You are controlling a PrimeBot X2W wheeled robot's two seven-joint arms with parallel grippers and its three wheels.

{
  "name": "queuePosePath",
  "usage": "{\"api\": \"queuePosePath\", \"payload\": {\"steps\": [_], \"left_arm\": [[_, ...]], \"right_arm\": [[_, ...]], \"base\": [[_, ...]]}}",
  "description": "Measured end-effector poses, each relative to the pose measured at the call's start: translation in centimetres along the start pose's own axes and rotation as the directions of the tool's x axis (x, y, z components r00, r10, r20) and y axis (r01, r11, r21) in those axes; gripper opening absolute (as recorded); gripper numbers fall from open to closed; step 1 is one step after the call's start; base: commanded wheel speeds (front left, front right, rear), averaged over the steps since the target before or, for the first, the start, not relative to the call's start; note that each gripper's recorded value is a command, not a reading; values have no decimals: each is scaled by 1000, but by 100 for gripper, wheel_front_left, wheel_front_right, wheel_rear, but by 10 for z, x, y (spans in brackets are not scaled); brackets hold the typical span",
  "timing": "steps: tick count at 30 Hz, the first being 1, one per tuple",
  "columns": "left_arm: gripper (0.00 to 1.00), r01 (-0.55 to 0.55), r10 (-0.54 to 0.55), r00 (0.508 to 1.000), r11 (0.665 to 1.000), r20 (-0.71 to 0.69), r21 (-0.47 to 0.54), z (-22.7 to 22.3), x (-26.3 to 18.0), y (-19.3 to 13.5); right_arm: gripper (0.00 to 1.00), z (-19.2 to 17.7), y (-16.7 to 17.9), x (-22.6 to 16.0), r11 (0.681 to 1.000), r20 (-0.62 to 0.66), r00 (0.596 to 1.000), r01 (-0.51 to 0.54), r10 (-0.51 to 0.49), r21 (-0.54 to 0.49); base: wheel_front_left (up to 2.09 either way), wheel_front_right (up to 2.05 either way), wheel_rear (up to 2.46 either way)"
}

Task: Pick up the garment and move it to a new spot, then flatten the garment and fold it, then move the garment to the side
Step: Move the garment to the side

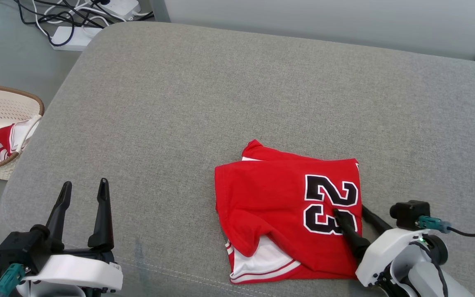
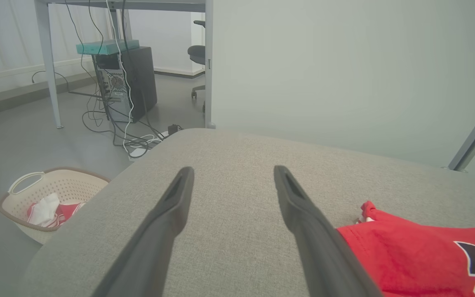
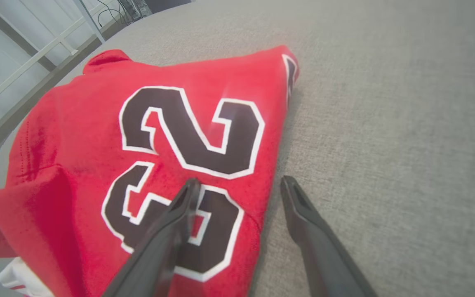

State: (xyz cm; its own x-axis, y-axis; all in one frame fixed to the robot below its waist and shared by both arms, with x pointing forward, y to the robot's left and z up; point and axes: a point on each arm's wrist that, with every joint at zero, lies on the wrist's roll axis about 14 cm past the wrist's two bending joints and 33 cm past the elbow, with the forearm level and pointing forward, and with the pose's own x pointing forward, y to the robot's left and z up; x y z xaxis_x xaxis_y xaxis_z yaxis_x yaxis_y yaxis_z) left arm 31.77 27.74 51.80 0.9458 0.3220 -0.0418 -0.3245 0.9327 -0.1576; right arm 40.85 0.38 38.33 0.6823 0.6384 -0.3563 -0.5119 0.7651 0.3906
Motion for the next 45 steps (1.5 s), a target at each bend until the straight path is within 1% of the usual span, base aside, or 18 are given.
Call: {"api": "queuePosePath", "payload": {"steps": [1,2,7,10,15,20,25,28,31,32,33,35,38,42,43,44,45], "left_arm": [[100,-1,1,1000,1000,-1,-2,0,0,0],[100,0,0,1000,1000,-2,-3,-1,0,-1],[100,9,-9,1000,1000,-3,-4,-2,1,-4],[100,28,-28,1000,1000,-2,-5,-2,5,-11],[100,77,-77,997,997,-7,-4,-4,15,-26],[100,152,-152,988,988,-16,2,-9,27,-50],[100,247,-247,969,969,-21,-7,-12,44,-86],[100,305,-305,952,952,-39,-8,-19,52,-108],[100,366,-366,929,931,-54,-10,-25,59,-130],[100,403,-403,913,915,-63,-8,-29,63,-144],[100,419,-419,906,908,-65,-11,-30,65,-151],[100,448,-448,891,894,-66,-18,-32,70,-165],[100,488,-488,870,873,-65,-23,-35,75,-185],[100,521,-522,849,853,-86,-31,-45,78,-200],[100,521,-522,849,853,-86,-31,-45,78,-200],[100,526,-527,845,850,-92,-34,-48,77,-202],[100,533,-534,839,845,-102,-41,-52,76,-205]], "right_arm": [[42,0,3,1,1000,-6,1000,-11,11,-5],[0,-1,6,3,1000,-11,1000,-21,21,-3],[0,-4,8,2,999,-29,999,-38,37,-16],[0,1,1,-1,1000,-1,1000,-23,23,-21],[0,12,-25,-15,999,45,998,39,-37,-38],[0,21,-49,-36,994,96,990,108,-105,-26],[0,18,-75,-65,980,120,973,199,-198,-1],[0,17,-85,-83,970,144,960,241,-240,11],[0,23,-93,-98,960,176,945,279,-276,10],[0,27,-98,-109,953,199,934,302,-298,9],[0,29,-100,-114,950,209,929,313,-306,2],[0,37,-104,-121,944,230,922,328,-313,-28],[0,72,-109,-127,933,289,912,338,-293,-122],[0,127,-120,-135,890,327,908,359,-262,-282],[0,127,-120,-135,890,327,908,359,-262,-282],[0,135,-120,-136,879,315,915,353,-253,-320],[0,150,-119,-136,859,293,927,339,-234,-385]], "base": [[0,0,0],[0,0,0],[0,0,0],[0,0,0],[0,0,0],[0,0,0],[0,0,0],[0,0,0],[0,0,0],[0,0,0],[0,0,0],[0,0,0],[0,0,0],[0,0,0],[0,0,0],[0,0,0],[0,0,0]]}}
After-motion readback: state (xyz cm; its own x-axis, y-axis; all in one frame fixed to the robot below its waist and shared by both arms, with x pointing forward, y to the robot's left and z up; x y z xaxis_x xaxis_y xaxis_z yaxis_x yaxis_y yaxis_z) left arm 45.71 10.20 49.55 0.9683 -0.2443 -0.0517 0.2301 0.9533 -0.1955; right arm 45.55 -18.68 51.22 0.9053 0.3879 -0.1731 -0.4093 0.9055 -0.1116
